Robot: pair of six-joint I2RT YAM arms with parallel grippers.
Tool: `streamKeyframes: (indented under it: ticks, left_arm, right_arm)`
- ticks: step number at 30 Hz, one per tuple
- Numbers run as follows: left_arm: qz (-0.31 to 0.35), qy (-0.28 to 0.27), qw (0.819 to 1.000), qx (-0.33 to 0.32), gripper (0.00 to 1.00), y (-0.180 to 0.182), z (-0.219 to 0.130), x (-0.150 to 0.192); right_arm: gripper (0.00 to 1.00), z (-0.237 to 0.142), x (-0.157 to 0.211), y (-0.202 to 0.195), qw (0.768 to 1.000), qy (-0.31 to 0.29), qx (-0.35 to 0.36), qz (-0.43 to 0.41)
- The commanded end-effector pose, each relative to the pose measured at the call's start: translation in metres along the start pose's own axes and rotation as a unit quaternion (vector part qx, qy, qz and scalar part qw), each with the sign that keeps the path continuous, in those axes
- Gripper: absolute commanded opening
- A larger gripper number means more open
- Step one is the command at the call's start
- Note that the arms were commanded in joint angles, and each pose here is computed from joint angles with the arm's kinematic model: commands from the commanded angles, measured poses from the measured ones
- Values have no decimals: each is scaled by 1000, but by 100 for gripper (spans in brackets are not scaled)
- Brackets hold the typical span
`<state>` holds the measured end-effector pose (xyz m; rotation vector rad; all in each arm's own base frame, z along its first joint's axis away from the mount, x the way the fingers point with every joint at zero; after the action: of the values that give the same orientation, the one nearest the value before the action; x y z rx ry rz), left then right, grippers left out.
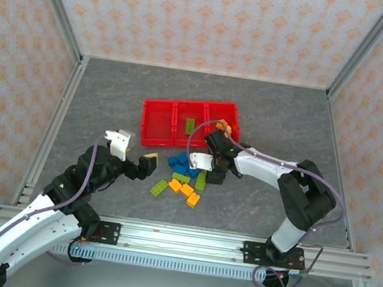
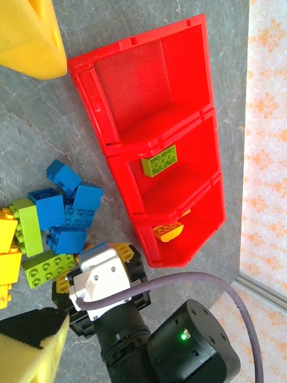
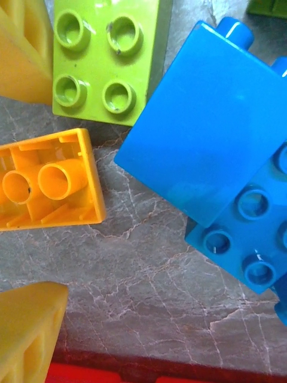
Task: Sort the legos into containers by color
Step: Pick up the lego from the center of the table.
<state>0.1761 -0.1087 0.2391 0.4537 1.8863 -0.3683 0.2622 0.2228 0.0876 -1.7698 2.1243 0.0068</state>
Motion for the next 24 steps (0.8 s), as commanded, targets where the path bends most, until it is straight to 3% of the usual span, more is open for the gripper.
streamKeyframes:
  ticks: [1,5,20,24]
  left_arm:
    - [10,-5,1000,-4,99,0,-4,-1]
    - [10,-12,1000,-6,99,1,-6,-3]
    - [11,-19,1000,-7,99,0,-10,-4]
    - [11,-21,1000,-9,99,0,-11,-5]
  right_arm:
    - [73,1,9,6,1000,9,-8,17]
    - [65,-6,8,14,999,-15,-19,22]
    - [61,2,15,11,1000,7,8,8]
    - [52,4,16,12,1000,12,0,1]
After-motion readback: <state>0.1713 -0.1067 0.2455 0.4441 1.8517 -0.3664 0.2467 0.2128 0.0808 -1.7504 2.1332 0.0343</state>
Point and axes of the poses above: each hand's point on the last joint's axis, 136 mm out from that joint toward the fingers, its own z axis out along the fingers, its own y axis along the line the jaws close on, x = y × z, the point moved 6 cm from there along -z, back along the fingers, and after that the axes turned 15 degrees about z, right-handed, at the moved point
